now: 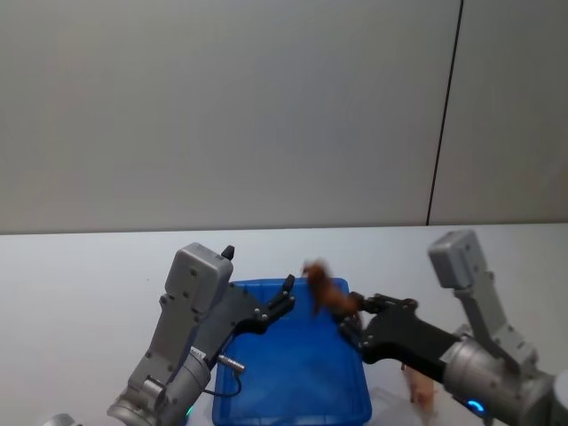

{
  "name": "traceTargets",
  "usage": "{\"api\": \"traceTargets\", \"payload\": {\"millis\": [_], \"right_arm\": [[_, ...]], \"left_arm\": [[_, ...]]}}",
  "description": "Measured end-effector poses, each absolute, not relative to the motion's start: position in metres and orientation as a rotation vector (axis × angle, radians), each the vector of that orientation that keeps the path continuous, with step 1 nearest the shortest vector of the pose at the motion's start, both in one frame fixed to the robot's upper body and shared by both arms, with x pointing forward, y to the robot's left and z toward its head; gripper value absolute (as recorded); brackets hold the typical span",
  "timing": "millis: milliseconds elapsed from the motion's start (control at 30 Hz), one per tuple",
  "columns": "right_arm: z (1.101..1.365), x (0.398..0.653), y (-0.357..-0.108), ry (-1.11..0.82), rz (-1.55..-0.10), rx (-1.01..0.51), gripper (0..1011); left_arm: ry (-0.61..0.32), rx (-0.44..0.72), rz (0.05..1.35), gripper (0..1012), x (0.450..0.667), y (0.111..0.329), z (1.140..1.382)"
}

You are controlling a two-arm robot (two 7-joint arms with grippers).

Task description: Pick up the two dolls from the table and place them into the box.

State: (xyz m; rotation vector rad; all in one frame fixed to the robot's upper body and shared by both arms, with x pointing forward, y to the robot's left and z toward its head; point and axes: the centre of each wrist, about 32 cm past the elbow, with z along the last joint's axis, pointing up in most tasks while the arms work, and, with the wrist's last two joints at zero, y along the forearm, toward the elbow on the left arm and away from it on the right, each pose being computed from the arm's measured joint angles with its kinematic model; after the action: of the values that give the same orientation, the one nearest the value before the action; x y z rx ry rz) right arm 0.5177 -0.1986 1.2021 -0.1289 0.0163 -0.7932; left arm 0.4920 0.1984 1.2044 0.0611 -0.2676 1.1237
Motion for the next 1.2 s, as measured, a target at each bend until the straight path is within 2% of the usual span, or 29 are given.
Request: {"api": "traceTargets", "payload": {"millis": [367, 433, 767, 1200], "right_arm": [[1.203, 0.531, -0.177, 0.064, -0.721, -0.140, 650], [1.203, 0.531, -0.176, 0.064, -0.720, -0.140, 732], [1.200, 0.525, -0.188, 0.043, -0.758, -0.137, 998], [1.189, 0.506, -0.221, 0.050, -0.863, -0.144, 1001]], "left_arm": [[-0.268, 0.061, 1.124, 1002, 0.492, 0.198, 1.204], [-0.268, 0.061, 1.124, 1002, 0.492, 0.198, 1.204], [-0.268, 0.061, 1.124, 1002, 0.492, 0.198, 1.204], [-0.268, 0.061, 1.124, 1002, 0.492, 0.198, 1.204]]}}
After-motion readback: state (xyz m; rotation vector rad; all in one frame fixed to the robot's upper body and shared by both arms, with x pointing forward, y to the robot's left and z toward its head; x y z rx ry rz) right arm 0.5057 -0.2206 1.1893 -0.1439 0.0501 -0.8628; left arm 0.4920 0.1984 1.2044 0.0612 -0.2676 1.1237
